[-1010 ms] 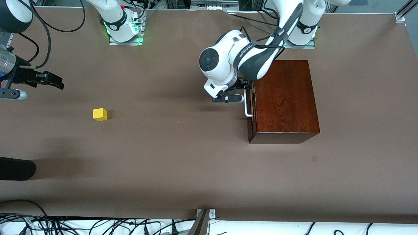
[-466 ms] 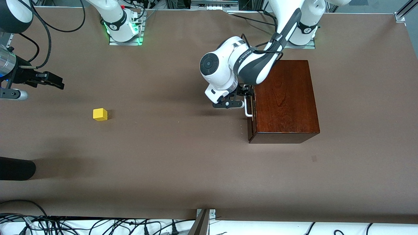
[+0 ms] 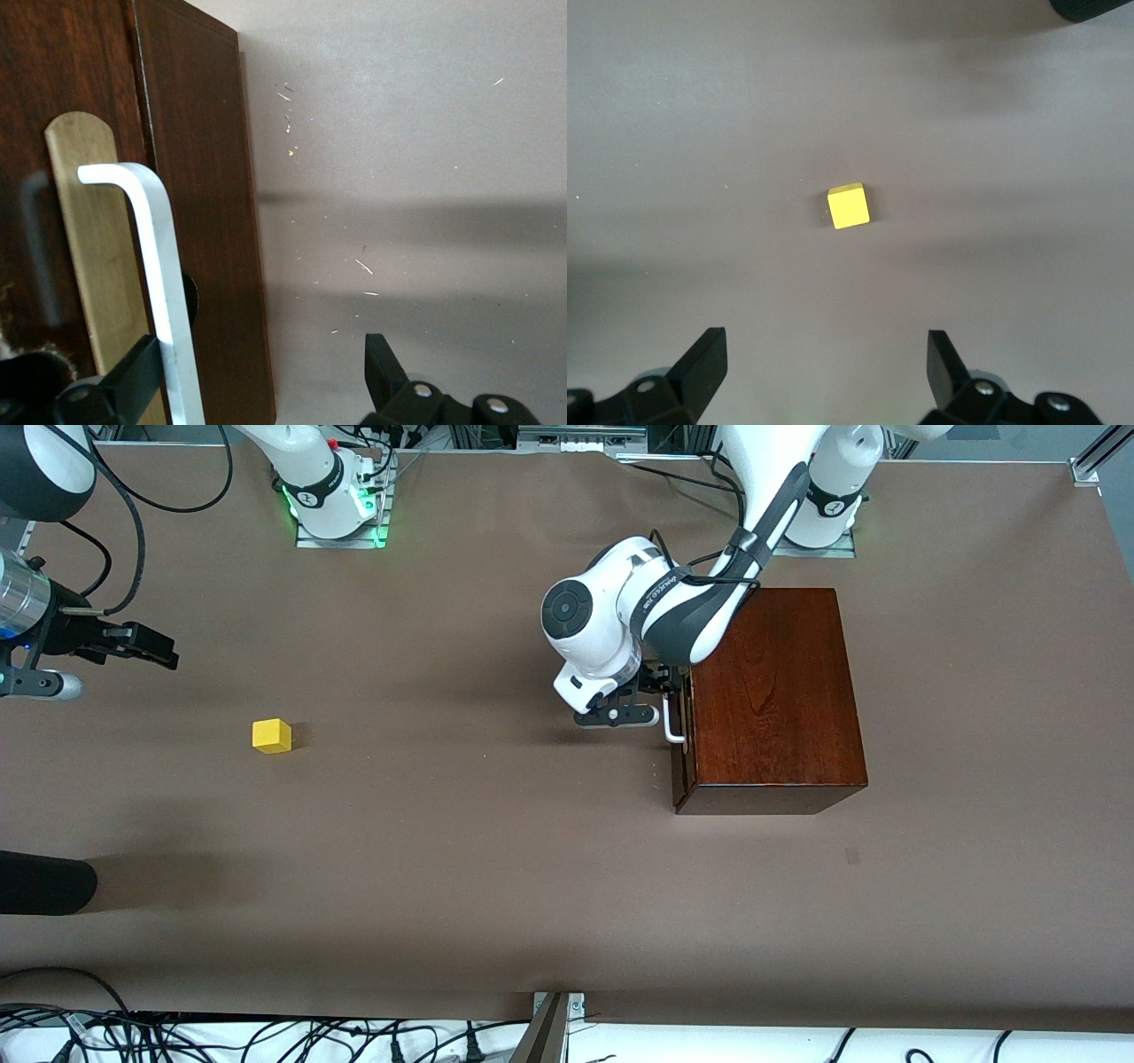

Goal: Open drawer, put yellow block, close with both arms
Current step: 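Grasp the white drawer handle with the left gripper, then pull the drawer open with the left gripper while the right gripper reaches the cube, then release the handle and raise the left gripper while the right gripper grasps the cube, then lift the yellow cube with the right gripper and carry it over the drawer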

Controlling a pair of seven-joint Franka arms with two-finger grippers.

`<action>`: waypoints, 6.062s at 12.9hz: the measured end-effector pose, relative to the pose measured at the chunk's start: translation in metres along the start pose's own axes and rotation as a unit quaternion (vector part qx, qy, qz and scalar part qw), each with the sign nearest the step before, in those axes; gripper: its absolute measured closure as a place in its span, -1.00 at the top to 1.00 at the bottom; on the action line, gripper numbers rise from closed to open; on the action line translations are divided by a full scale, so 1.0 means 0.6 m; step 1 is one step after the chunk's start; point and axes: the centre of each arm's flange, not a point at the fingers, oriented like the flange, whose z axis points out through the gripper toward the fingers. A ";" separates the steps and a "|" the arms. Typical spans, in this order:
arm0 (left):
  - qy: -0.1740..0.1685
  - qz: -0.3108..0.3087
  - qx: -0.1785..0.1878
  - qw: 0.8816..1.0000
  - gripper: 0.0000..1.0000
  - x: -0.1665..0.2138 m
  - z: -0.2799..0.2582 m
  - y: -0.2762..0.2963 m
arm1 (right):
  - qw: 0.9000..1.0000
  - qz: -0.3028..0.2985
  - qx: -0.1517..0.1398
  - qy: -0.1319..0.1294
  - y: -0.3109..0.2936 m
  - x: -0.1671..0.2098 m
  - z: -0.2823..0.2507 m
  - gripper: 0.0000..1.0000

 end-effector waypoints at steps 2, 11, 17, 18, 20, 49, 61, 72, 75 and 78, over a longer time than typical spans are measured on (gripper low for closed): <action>-0.002 0.000 0.002 1.000 1.00 0.001 0.007 0.001 | 1.000 0.000 0.000 0.000 0.000 0.001 0.003 1.00; 0.003 -0.014 0.007 1.000 1.00 0.011 0.026 0.004 | 1.000 -0.001 0.000 0.006 -0.002 0.007 0.042 1.00; 0.012 -0.070 -0.015 0.997 1.00 0.012 0.013 0.037 | 1.000 -0.002 0.000 0.009 -0.003 0.008 0.052 1.00; 0.014 -0.076 -0.017 0.997 1.00 0.012 0.010 0.041 | 1.000 -0.003 0.001 0.013 -0.003 0.010 0.063 1.00; 0.022 -0.081 -0.026 0.996 1.00 0.008 0.000 0.062 | 1.000 -0.012 0.001 0.024 -0.004 0.011 0.102 1.00; 0.042 -0.072 -0.080 0.993 1.00 -0.054 -0.157 0.164 | 0.978 -0.179 0.025 0.102 0.041 0.004 0.498 1.00; -0.032 -0.035 -0.158 0.986 1.00 0.083 -0.318 -0.429 | 0.979 -0.172 0.022 0.108 0.014 0.014 0.561 1.00; 0.002 -0.044 -0.169 0.985 1.00 -0.007 -0.214 -0.720 | 0.982 -0.157 0.022 0.100 0.019 0.015 0.602 0.11; 0.014 -0.048 -0.171 0.984 1.00 -0.002 -0.218 -0.729 | 0.980 -0.164 0.038 0.109 0.008 0.043 0.541 0.11; 0.016 -0.050 -0.173 0.983 1.00 0.012 -0.220 -0.732 | 0.975 -0.179 0.068 0.111 -0.009 0.082 0.433 0.11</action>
